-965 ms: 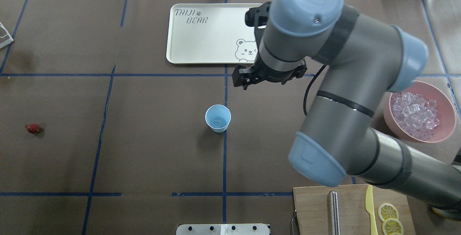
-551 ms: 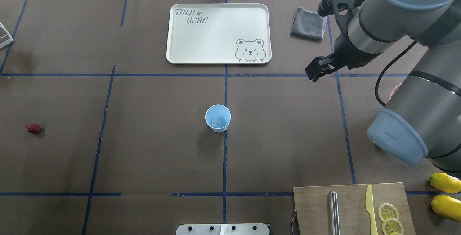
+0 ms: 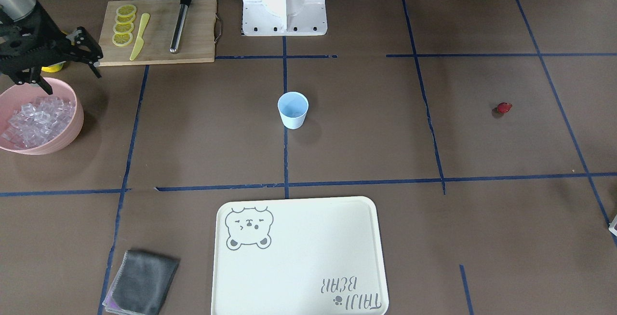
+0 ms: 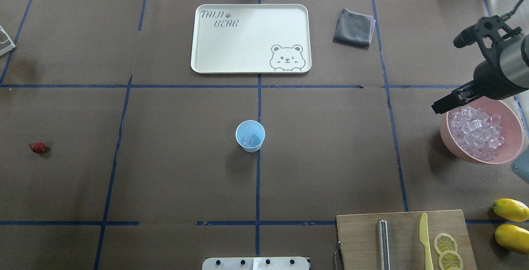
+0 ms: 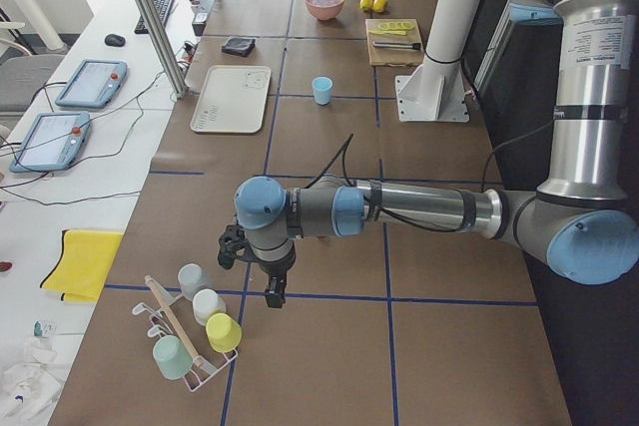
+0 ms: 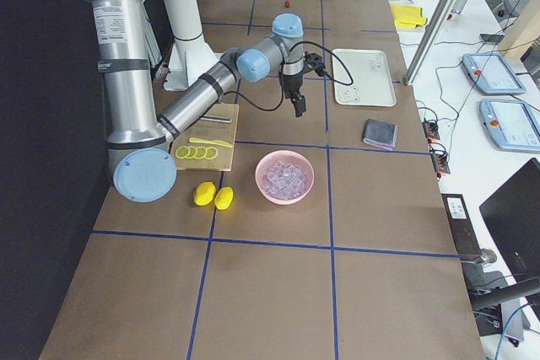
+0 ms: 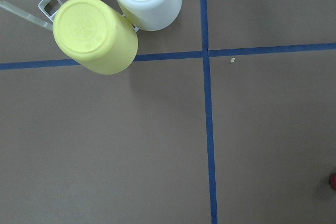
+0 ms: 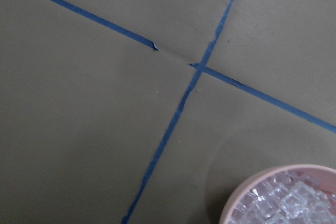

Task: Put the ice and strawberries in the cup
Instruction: 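Move the right gripper back over the pink bowl of ice, then lower the right gripper into the bowl and grasp another ice cube, then carry the second ice cube with the right gripper over the cup, then open the right gripper to drop the ice cube into the cup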

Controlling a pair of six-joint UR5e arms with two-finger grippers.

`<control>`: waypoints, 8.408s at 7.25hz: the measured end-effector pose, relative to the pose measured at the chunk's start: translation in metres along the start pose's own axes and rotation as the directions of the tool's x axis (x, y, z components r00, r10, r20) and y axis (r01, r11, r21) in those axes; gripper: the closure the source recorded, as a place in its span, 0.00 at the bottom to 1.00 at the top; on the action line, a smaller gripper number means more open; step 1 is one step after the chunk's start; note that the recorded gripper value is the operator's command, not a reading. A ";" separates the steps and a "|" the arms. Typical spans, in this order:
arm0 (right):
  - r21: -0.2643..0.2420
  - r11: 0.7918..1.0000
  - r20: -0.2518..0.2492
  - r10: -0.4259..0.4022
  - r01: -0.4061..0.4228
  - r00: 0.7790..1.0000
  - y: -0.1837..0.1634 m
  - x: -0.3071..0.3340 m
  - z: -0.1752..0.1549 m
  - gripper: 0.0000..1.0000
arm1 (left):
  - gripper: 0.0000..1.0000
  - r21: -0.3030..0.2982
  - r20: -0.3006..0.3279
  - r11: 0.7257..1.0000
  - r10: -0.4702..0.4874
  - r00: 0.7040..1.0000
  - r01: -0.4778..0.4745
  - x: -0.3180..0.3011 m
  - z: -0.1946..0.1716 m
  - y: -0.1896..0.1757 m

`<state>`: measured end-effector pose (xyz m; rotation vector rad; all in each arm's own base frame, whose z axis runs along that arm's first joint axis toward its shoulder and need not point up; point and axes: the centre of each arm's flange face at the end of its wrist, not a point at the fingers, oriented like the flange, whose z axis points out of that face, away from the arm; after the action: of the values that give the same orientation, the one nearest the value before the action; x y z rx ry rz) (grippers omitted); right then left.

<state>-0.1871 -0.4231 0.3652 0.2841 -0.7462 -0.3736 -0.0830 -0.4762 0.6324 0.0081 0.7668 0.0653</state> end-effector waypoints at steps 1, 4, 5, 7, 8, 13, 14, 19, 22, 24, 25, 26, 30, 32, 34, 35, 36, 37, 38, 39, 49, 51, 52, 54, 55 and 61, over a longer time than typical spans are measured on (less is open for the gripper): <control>-0.017 0.999 -0.018 -0.034 0.034 0.999 0.023 0.029 0.006 0.00 | 0.00 0.001 0.000 1.000 0.001 1.000 -0.001 0.000 0.000 0.000; -0.087 0.995 -0.061 -0.056 0.051 0.997 0.051 0.089 0.031 0.01 | 0.00 0.004 0.000 1.000 0.003 1.000 -0.003 0.002 -0.002 0.000; -0.106 0.994 -0.065 -0.045 0.038 0.997 0.054 0.100 0.044 0.01 | 0.00 0.005 0.000 1.000 0.005 1.000 -0.005 0.002 -0.002 -0.001; -0.104 0.994 -0.062 -0.037 0.030 0.997 0.059 0.123 0.075 0.01 | 0.00 0.008 0.001 1.000 0.007 1.000 -0.007 0.004 -0.004 -0.001; -0.103 0.995 -0.058 -0.022 0.016 0.998 0.062 0.132 0.088 0.01 | 0.00 0.010 0.001 1.000 0.010 1.000 -0.010 0.005 -0.005 -0.001; -0.135 0.990 -0.047 0.022 -0.028 0.999 0.075 0.140 0.108 0.01 | 0.00 0.013 0.002 1.000 0.012 1.000 -0.012 0.006 -0.006 -0.002; -0.151 0.988 -0.044 0.016 -0.022 0.999 0.077 0.137 0.115 0.01 | 0.00 0.013 0.002 1.000 0.013 1.000 -0.013 0.006 -0.007 -0.002; -0.189 0.982 -0.039 0.006 -0.014 0.999 0.083 0.133 0.133 0.25 | 0.00 0.013 0.002 1.000 0.012 1.000 -0.012 0.006 -0.006 -0.002; -0.189 0.982 -0.038 0.002 -0.009 0.999 0.083 0.133 0.133 0.52 | 0.00 0.013 0.002 1.000 0.012 1.000 -0.012 0.006 -0.006 -0.002; -0.188 0.982 -0.036 -0.005 -0.002 0.999 0.083 0.133 0.133 0.74 | 0.00 0.013 0.002 1.000 0.012 1.000 -0.012 0.006 -0.006 -0.002; -0.187 0.982 -0.035 -0.010 0.003 0.999 0.082 0.133 0.132 0.89 | 0.00 0.013 0.002 1.000 0.013 1.000 -0.013 0.006 -0.006 -0.003; -0.185 0.983 -0.034 -0.013 0.007 0.999 0.082 0.132 0.132 0.97 | 0.00 0.013 0.002 1.000 0.013 1.000 -0.013 0.006 -0.006 -0.003; -0.167 0.986 -0.029 -0.027 0.022 0.999 0.087 0.126 0.114 1.00 | 0.00 0.015 0.002 1.000 0.014 1.000 -0.014 0.007 -0.007 -0.003; -0.141 0.990 0.000 -0.017 0.017 1.000 0.100 0.122 0.084 1.00 | 0.00 0.016 0.002 1.000 0.015 1.000 -0.015 0.007 -0.008 -0.004; -0.082 0.996 0.054 0.022 -0.017 0.998 0.099 0.130 0.045 1.00 | 0.00 0.016 0.002 1.000 0.016 1.000 -0.016 0.007 -0.008 -0.004; -0.066 0.997 0.062 0.034 -0.030 0.997 0.097 0.128 0.030 1.00 | 0.00 0.016 0.001 1.000 0.016 1.000 -0.016 0.007 -0.008 -0.003; -0.064 0.997 0.063 0.044 -0.040 0.997 0.091 0.122 0.016 1.00 | 0.00 0.016 0.001 1.000 0.016 1.000 -0.016 0.007 -0.008 -0.003; -0.058 0.997 0.061 0.047 -0.044 0.997 0.076 0.112 0.003 1.00 | 0.00 0.016 0.001 1.000 0.016 1.000 -0.016 0.007 -0.008 -0.003; -0.055 0.998 0.058 0.047 -0.044 0.997 0.052 0.099 -0.008 1.00 | 0.00 0.017 0.001 1.000 0.017 1.000 -0.017 0.008 -0.008 -0.003; -0.056 0.997 0.062 0.051 -0.048 0.997 0.021 0.077 -0.018 1.00 | 0.00 0.019 0.001 1.000 0.018 1.000 -0.018 0.008 -0.009 -0.003; -0.080 0.951 0.087 0.304 -0.298 0.949 -0.186 -0.333 0.050 1.00 | 0.00 0.030 -0.012 0.999 -0.013 1.000 0.013 0.012 -0.012 -0.002; -0.078 0.948 0.085 0.314 -0.308 0.946 -0.193 -0.370 0.074 1.00 | 0.00 0.029 -0.014 0.999 -0.014 1.000 0.015 0.012 -0.011 -0.002; -0.083 0.947 0.079 0.317 -0.311 0.945 -0.193 -0.380 0.081 1.00 | 0.00 0.028 -0.014 0.999 -0.015 1.000 0.016 0.012 -0.011 -0.002; -0.091 0.946 0.058 0.316 -0.310 0.947 -0.192 -0.393 0.095 1.00 | 0.00 0.028 -0.015 0.999 -0.015 1.000 0.016 0.012 -0.011 -0.002; -0.096 0.946 0.051 0.315 -0.310 0.948 -0.190 -0.398 0.100 1.00 | 0.00 0.028 -0.015 0.999 -0.015 1.000 0.016 0.012 -0.011 -0.002; -0.100 0.942 0.045 0.325 -0.319 0.945 -0.190 -0.417 0.106 0.44 | 0.00 0.027 -0.016 0.999 -0.016 1.000 0.016 0.012 -0.011 -0.003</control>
<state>-0.5858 -0.4282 0.1160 0.0605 -0.8181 -0.1050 -0.0817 -0.4782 0.6157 0.0276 0.7831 0.0393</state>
